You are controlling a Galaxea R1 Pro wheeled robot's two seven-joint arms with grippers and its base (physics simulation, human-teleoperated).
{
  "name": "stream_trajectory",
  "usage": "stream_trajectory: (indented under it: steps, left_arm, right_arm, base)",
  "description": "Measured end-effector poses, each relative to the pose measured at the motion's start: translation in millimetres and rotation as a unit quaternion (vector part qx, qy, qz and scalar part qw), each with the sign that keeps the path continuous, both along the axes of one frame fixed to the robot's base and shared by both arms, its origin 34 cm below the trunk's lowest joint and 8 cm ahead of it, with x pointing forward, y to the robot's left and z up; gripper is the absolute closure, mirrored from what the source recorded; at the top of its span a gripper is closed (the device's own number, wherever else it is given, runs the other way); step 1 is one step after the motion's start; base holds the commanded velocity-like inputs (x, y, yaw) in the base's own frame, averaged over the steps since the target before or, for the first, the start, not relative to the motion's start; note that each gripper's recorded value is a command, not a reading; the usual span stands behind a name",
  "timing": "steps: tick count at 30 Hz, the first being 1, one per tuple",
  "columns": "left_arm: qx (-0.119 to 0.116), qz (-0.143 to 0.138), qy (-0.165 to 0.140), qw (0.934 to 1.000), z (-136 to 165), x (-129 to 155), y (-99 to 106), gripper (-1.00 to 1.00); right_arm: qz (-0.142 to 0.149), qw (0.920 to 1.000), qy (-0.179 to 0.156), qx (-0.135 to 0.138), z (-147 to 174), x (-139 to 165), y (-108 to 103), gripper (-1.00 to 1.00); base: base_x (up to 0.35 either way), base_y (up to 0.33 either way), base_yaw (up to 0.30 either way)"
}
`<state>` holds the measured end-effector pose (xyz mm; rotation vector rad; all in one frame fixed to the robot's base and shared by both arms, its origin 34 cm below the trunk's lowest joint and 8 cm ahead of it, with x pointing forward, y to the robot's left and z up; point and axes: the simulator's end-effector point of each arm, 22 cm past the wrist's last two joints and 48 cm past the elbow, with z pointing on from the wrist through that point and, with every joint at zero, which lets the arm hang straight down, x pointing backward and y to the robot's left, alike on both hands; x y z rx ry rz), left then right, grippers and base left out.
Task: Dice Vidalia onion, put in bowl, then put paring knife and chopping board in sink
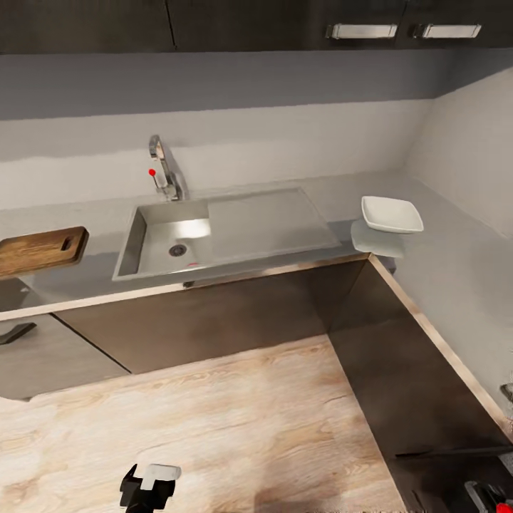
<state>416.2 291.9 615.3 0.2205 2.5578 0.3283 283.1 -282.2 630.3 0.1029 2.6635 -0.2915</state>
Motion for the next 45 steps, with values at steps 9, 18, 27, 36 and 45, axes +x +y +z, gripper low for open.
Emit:
stream_trajectory:
  steps: [9, 18, 27, 36, 45]
  left_arm:
    - [-0.007, -0.004, -0.001, 1.0000, 1, 2, -5, -1.00]
    - [-0.025, -0.015, 0.003, 0.9996, 0, 3, -13, -1.00]
    - [-0.025, -0.015, 0.002, 0.9996, 2, 4, -14, -1.00]
    - [-0.031, -0.018, 0.018, 0.9992, -2, -1, -27, -1.00]
    - [-0.033, -0.018, 0.017, 0.9991, -1, 0, -30, -1.00]
  right_arm:
    - [0.000, 1.0000, -0.004, 0.000, 1, 3, 0, -1.00]
    - [0.000, 1.0000, -0.007, 0.000, 3, 5, 0, -1.00]
    - [0.000, 0.9999, -0.010, 0.000, 4, 7, 0, -1.00]
    - [0.000, 1.0000, -0.009, 0.000, 3, 6, 1, -1.00]
    - [0.001, 0.9999, -0.013, 0.001, 4, 8, 3, -1.00]
  base:
    - [0.000, 0.282, -0.265]
    - [0.000, 0.082, -0.265]
    - [0.000, 0.004, -0.170]
    - [0.000, 0.000, -0.013]
    - [0.000, 0.000, -0.182]
